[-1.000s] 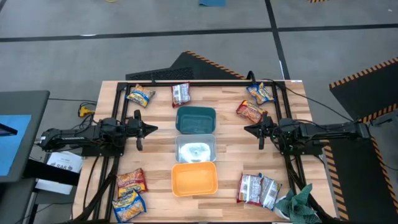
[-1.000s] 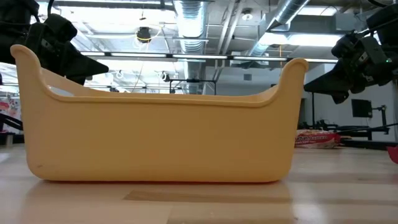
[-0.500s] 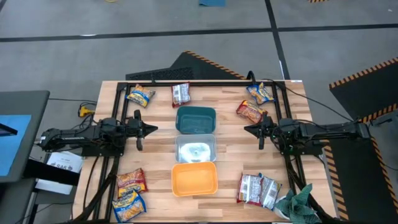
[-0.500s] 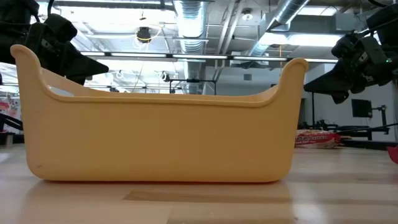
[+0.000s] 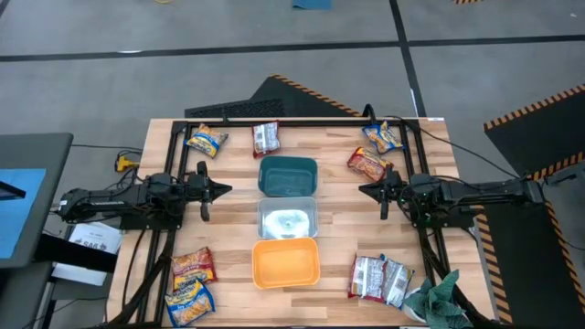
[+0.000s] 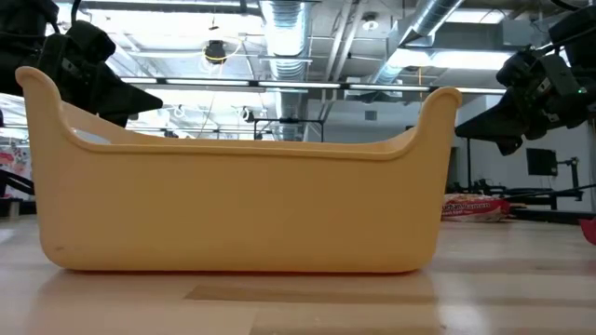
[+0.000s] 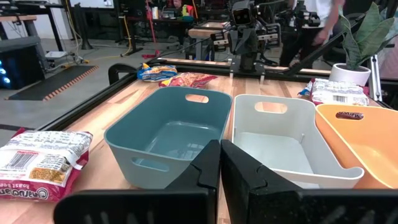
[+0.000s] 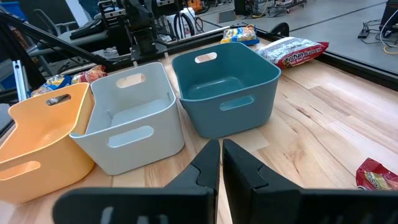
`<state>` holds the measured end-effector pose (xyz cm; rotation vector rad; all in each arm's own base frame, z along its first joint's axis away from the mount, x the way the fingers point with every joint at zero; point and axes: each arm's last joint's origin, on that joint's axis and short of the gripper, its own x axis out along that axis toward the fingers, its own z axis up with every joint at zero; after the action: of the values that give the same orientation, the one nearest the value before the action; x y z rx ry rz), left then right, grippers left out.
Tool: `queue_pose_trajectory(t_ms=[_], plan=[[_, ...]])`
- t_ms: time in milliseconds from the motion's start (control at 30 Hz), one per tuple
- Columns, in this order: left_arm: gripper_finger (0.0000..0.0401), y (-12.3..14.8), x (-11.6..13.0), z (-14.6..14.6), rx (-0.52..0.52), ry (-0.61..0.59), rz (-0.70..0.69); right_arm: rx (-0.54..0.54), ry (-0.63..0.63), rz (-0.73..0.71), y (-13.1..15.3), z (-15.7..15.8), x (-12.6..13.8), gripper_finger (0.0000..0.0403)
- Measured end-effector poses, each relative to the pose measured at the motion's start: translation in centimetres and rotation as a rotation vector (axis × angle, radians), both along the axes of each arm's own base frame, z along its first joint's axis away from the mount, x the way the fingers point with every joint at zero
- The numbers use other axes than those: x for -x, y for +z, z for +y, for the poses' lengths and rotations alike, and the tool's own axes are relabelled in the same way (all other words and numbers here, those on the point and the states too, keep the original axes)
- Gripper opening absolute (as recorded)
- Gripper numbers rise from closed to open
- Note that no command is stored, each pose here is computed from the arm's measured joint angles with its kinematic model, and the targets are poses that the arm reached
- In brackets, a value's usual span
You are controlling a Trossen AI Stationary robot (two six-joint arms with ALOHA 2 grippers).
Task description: Sort Maruchan noodles
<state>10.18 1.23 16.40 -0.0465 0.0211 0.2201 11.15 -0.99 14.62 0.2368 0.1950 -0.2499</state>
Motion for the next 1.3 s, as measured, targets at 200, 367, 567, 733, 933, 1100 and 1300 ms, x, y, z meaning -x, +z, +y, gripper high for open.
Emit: queue_pose_trajectory(t_ms=[200,367,567,733,933,1100,1300], plan=[[0.0000,0.0,0.0,0.0,0.000,0.000,0.000,0.000,0.000,0.000,0.0,0.0,0.0,0.0043],[0.0000,0.0,0.0,0.0,0.000,0.000,0.000,0.000,0.000,0.000,0.0,0.0,0.0,0.0043],[0.0000,0.0,0.0,0.0,0.000,0.000,0.000,0.000,0.000,0.000,0.0,0.0,0.0,0.0043],[0.0000,0.0,0.0,0.0,0.000,0.000,0.000,0.000,0.000,0.000,0.0,0.0,0.0,0.0043],[0.0000,0.0,0.0,0.0,0.000,0.000,0.000,-0.119,-0.029,-0.135,1.0,0.0,-0.2,0.0043],[0.0000,0.0,0.0,0.0,0.000,0.000,0.000,-0.103,-0.101,-0.439,4.0,-0.6,-0.2,0.0044],[0.0000,0.0,0.0,0.0,0.000,0.000,0.000,-0.052,-0.165,-0.381,6.6,-1.1,-1.5,0.0073]])
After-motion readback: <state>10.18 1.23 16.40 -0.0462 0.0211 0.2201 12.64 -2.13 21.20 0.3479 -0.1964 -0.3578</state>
